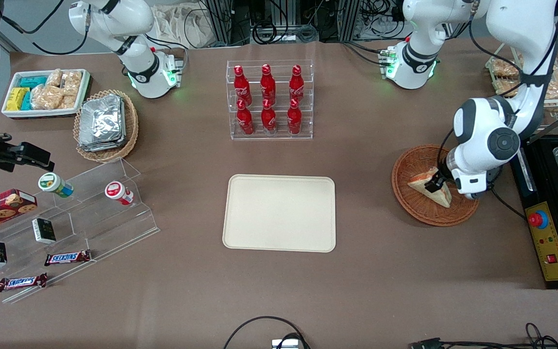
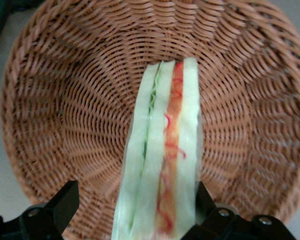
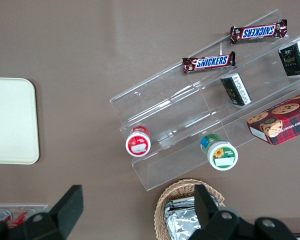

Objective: Place sandwich from basket to tray
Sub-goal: 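Close the left gripper on the wrapped sandwich's crust edge, then lift the sandwich out of the basket with the left gripper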

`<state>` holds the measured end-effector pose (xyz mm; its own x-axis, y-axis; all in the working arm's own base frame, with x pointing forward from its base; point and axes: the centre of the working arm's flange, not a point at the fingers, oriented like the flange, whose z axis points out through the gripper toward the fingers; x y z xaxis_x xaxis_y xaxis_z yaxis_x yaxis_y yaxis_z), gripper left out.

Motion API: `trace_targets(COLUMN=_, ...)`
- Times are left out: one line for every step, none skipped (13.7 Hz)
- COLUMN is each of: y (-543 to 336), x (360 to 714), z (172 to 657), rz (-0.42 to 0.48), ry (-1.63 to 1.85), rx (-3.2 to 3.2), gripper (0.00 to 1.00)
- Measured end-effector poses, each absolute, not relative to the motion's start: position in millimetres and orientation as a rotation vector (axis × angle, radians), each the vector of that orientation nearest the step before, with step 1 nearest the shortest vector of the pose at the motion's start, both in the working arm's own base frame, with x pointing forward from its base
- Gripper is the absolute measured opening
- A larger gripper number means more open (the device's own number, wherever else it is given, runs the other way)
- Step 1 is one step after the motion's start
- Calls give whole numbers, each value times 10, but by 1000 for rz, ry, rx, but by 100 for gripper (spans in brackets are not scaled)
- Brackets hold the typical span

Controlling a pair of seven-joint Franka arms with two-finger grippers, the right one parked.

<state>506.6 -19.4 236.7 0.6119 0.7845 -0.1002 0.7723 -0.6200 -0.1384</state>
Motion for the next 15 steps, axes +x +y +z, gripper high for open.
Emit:
trace_targets(y=-153, x=5069, z=2247, rz=236, ry=-1338, rx=-2743, gripper=100)
trace_targets(y=-130, x=5065, z=2159, rz=244, ry=-1342, rx=-2739, gripper=98)
trace_targets(y=-127, x=5067, z=2125, rz=247, ry=-1342, rx=-2739, gripper=98)
trace_targets(y=-140, x=5082, z=2146, rz=245, ry=-1339, rx=-2741, gripper=90)
trace_targets(y=-158, x=5094, z=2189, rz=251, ry=-1330, rx=-2742, gripper=77)
trace_targets(y=-183, x=5102, z=2252, rz=265, ry=-1315, rx=-2742, gripper=67)
trace_targets(y=-205, x=5115, z=2347, rz=272, ry=-1296, rx=-2747, gripper=56)
trace_targets(y=-224, x=5137, z=2481, rz=263, ry=-1260, rx=-2768, gripper=45)
trace_targets(y=-237, x=5163, z=2652, rz=236, ry=-1202, rx=-2809, gripper=40)
trace_targets(y=-242, x=5181, z=2851, rz=199, ry=-1127, rx=-2858, gripper=37)
trace_targets(y=-244, x=5188, z=3052, rz=166, ry=-1038, rx=-2906, gripper=35)
trace_targets(y=-254, x=5194, z=3260, rz=142, ry=-939, rx=-2949, gripper=31)
trace_targets(y=-292, x=5208, z=3475, rz=140, ry=-844, rx=-2979, gripper=26)
trace_targets(y=-376, x=5241, z=3698, rz=158, ry=-764, rx=-2997, gripper=20)
trace_targets(y=-527, x=5304, z=3962, rz=179, ry=-689, rx=-3009, gripper=20)
